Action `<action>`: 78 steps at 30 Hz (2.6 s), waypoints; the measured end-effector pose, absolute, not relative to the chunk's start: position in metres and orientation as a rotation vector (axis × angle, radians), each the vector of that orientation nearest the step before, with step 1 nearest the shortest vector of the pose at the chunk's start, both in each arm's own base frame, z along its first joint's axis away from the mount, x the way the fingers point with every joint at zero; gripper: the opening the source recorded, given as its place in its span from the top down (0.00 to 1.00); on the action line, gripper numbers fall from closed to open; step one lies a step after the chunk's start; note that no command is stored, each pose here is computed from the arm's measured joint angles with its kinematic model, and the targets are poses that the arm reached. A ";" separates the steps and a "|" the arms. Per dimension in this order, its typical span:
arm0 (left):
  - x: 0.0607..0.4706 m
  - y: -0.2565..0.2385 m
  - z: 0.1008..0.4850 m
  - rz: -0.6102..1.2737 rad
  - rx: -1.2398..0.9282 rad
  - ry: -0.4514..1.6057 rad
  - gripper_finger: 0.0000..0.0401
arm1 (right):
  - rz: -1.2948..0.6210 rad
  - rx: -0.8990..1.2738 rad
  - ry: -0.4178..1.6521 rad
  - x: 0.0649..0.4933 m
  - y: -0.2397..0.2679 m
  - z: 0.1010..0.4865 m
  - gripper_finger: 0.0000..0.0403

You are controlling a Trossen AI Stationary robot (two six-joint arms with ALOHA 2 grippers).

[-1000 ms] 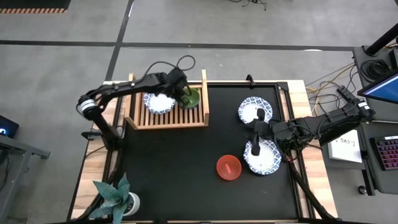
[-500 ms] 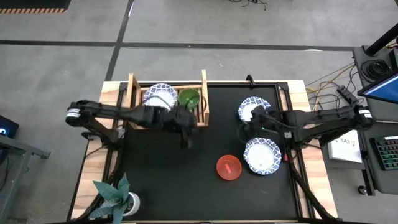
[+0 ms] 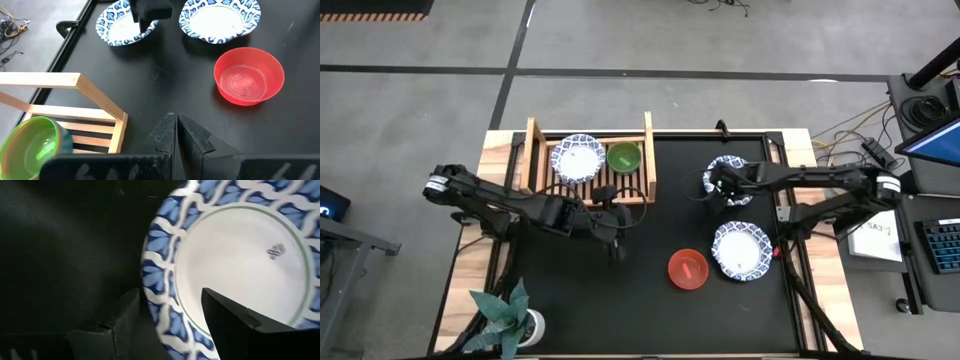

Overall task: Place and stack bowls onto a shelf
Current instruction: Stack the top white patterned bowl on top of the other white patterned bowl on the shelf

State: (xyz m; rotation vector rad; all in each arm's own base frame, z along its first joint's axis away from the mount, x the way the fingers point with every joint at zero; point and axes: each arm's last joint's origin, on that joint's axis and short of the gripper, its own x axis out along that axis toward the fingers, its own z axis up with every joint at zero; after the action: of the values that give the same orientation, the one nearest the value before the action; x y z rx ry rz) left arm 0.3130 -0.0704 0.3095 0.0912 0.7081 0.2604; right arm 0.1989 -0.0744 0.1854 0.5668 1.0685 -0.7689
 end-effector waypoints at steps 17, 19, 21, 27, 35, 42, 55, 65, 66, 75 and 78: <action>0.313 -0.070 0.310 0.263 0.082 0.704 1.00 | -0.773 0.528 1.113 0.220 -0.082 0.157 0.71; 0.313 -0.070 0.310 0.263 0.082 0.703 1.00 | -0.771 0.528 1.114 0.220 -0.082 0.157 0.81; 0.313 -0.071 0.310 0.263 0.081 0.700 1.00 | -0.766 0.518 1.107 0.219 -0.080 0.160 0.92; 0.315 -0.071 0.311 0.256 0.087 0.685 0.98 | -0.694 0.504 0.978 0.211 -0.068 0.190 0.97; 0.317 -0.072 0.314 0.227 0.123 0.658 0.78 | -0.362 0.441 0.669 0.189 -0.021 0.270 0.97; 0.323 -0.076 0.321 0.099 0.170 0.578 0.59 | 0.095 0.372 0.526 0.179 0.026 0.296 0.97; 0.348 -0.088 0.312 -0.102 0.246 0.465 0.55 | 0.347 0.204 0.538 0.230 0.077 0.268 0.97; 0.364 -0.091 0.286 -0.127 0.257 0.522 0.59 | 0.373 0.198 0.548 0.240 0.081 0.260 0.97; 0.365 -0.092 0.285 -0.131 0.256 0.523 0.61 | 0.373 0.198 0.546 0.241 0.081 0.261 0.97; 0.366 -0.093 0.284 -0.136 0.248 0.513 0.95 | 0.365 0.184 0.524 0.241 0.079 0.263 0.91; 0.366 -0.093 0.285 -0.134 0.239 0.511 0.97 | 0.347 0.182 0.515 0.242 0.078 0.263 0.82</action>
State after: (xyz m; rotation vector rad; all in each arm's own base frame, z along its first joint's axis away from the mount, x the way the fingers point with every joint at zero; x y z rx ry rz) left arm 0.3664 -0.0928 0.2847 0.2385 0.5109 -0.1336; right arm 0.2415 0.0777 0.2633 0.1824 0.5151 0.3468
